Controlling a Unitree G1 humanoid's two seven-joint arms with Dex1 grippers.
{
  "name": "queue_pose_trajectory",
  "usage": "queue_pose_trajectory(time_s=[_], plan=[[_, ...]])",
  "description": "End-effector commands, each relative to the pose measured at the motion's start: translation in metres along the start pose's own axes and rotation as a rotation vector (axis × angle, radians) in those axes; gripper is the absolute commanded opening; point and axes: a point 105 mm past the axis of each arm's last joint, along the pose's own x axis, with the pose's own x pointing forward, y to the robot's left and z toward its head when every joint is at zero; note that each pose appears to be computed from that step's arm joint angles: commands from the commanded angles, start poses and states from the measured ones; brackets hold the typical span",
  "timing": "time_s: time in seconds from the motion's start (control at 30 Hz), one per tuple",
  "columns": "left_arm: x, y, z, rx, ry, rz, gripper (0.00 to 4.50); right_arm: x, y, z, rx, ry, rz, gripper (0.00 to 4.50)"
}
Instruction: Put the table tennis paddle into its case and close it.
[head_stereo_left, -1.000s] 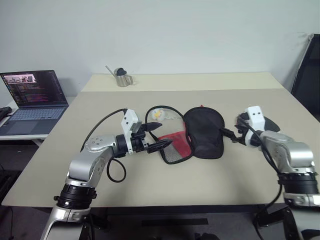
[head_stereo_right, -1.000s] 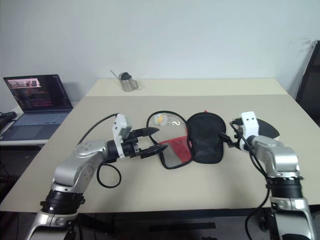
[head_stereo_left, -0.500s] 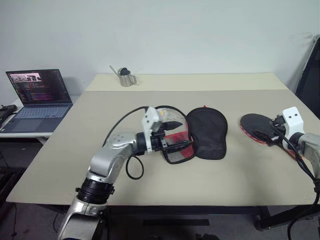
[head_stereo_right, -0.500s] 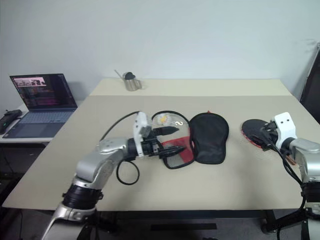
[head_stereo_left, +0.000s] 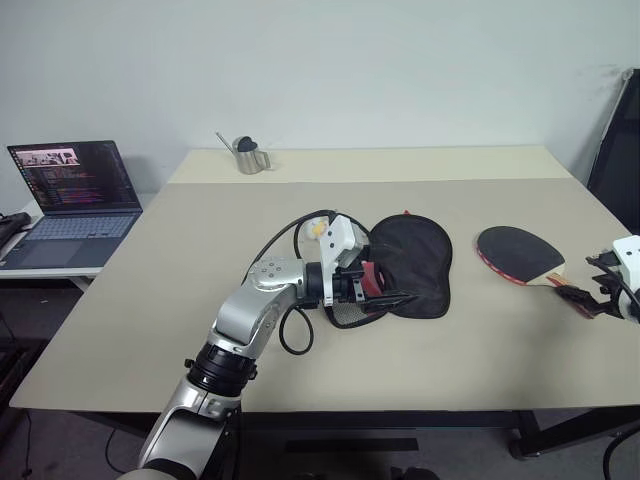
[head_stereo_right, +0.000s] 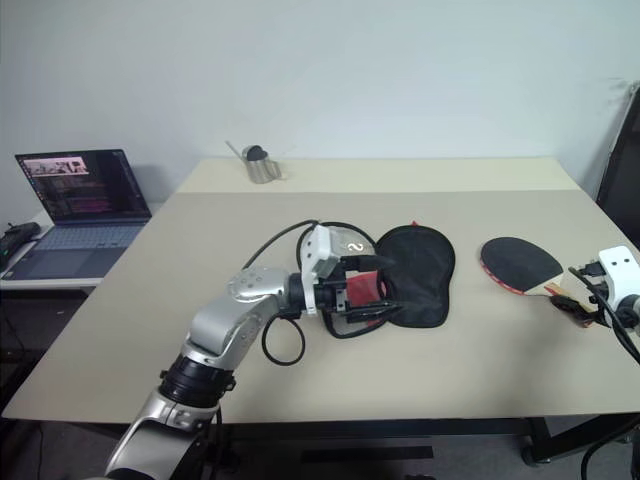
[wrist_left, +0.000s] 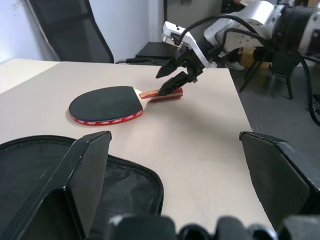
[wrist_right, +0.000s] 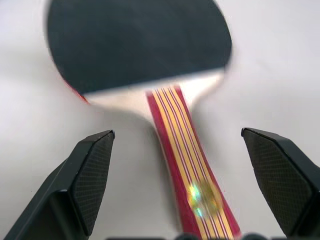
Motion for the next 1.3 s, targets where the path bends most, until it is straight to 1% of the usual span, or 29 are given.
queue_pose_trajectory(time_s=[0.03, 0.27, 0.37, 0.47, 0.57, 0.63, 0.7, 0.87, 0.93, 1.17, 1.3], plan=[[-0.001, 0.002, 0.010, 0.043, -0.020, -0.001, 4.50, -0.003, -0.005, 0.003, 0.003, 0.011, 0.007, 4.46], [-0.001, 0.001, 0.006, 0.036, -0.013, 0.006, 4.50, 0.009, 0.008, -0.010, 0.019, 0.051, 0.073, 4.46], [-0.002, 0.001, 0.005, 0.036, -0.007, 0.011, 4.50, 0.010, 0.021, -0.009, 0.021, 0.048, 0.156, 4.46], [-0.005, 0.002, 0.004, 0.034, -0.001, 0.019, 4.50, 0.009, 0.042, -0.005, 0.014, 0.032, 0.262, 4.46], [-0.007, 0.003, 0.003, 0.031, 0.002, 0.026, 4.50, 0.007, 0.056, -0.002, 0.000, 0.021, 0.296, 4.46], [-0.008, 0.004, 0.003, 0.028, 0.002, 0.031, 4.50, 0.010, 0.060, -0.002, -0.008, 0.009, 0.274, 4.46], [-0.008, 0.004, 0.003, 0.027, 0.002, 0.033, 4.50, 0.014, 0.058, -0.001, -0.001, -0.002, 0.219, 4.46], [-0.008, 0.006, 0.003, 0.030, 0.001, 0.040, 4.50, 0.030, 0.042, 0.006, 0.029, -0.052, -0.015, 4.46], [-0.009, 0.007, 0.003, 0.030, 0.000, 0.044, 4.50, 0.034, 0.040, 0.007, 0.061, -0.071, -0.065, 4.46], [-0.010, 0.009, 0.003, 0.031, 0.003, 0.057, 4.50, 0.047, 0.043, -0.002, 0.094, -0.056, -0.141, 4.46], [-0.011, 0.010, 0.003, 0.030, 0.005, 0.064, 4.50, 0.053, 0.049, -0.005, 0.128, -0.038, -0.128, 4.46]])
